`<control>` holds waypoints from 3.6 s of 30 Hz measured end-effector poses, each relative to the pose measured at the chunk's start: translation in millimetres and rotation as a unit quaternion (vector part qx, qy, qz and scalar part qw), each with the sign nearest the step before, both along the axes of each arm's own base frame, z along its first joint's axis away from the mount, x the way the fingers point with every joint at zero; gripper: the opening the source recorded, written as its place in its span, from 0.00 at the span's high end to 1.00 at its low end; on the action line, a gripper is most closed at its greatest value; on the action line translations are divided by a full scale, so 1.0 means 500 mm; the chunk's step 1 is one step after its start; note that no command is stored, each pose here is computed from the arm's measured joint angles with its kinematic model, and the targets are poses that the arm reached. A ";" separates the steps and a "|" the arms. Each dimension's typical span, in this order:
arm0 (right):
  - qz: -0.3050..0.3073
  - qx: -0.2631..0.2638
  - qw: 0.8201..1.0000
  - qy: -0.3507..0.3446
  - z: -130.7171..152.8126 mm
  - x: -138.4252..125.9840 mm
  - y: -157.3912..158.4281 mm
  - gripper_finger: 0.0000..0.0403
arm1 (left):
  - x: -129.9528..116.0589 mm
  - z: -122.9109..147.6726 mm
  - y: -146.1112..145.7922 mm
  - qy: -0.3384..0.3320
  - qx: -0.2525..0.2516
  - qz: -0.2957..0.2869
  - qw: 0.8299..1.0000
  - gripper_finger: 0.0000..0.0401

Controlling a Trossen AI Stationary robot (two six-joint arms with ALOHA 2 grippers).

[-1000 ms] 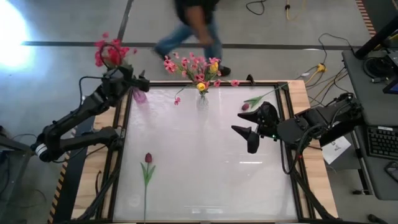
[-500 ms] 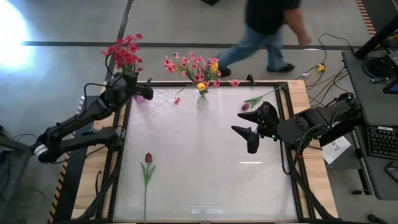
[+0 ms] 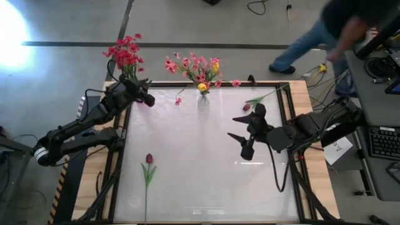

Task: Sort flowers into vase by color
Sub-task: Put the left red tulip into the purple vase

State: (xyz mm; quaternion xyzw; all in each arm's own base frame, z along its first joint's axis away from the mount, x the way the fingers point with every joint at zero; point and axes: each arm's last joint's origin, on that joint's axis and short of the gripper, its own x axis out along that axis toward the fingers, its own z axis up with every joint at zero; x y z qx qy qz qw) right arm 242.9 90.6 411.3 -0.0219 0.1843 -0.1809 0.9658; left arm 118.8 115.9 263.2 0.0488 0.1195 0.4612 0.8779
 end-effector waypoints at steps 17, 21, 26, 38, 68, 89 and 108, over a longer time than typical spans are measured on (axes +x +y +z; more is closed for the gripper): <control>-0.041 0.032 0.998 -0.022 0.000 0.003 -0.006 0.50 | 0.044 0.003 -0.046 0.211 0.114 -0.097 0.966 1.00; -0.052 0.031 0.998 -0.027 0.001 0.005 -0.013 0.50 | 0.071 -0.006 -0.075 0.249 0.120 -0.119 0.954 1.00; -0.056 0.034 0.997 -0.029 0.001 0.006 -0.016 0.50 | 0.080 -0.014 -0.104 0.247 0.090 -0.142 0.954 1.00; -0.060 0.059 0.996 -0.038 0.004 0.001 -0.018 0.50 | 0.092 -0.003 -0.270 0.163 -0.226 -0.239 0.930 0.91; 0.108 0.136 0.984 -0.039 0.047 -0.104 0.026 0.50 | 0.166 -0.239 -0.461 0.175 -0.582 0.231 0.760 0.69; 0.078 0.112 0.985 -0.102 0.093 -0.140 -0.013 0.50 | 0.123 0.005 -0.196 -0.035 -0.231 0.129 0.964 1.00; -0.009 0.038 0.989 -0.144 0.110 -0.103 -0.051 0.50 | -0.072 0.230 -0.099 -0.138 0.043 0.329 0.933 1.00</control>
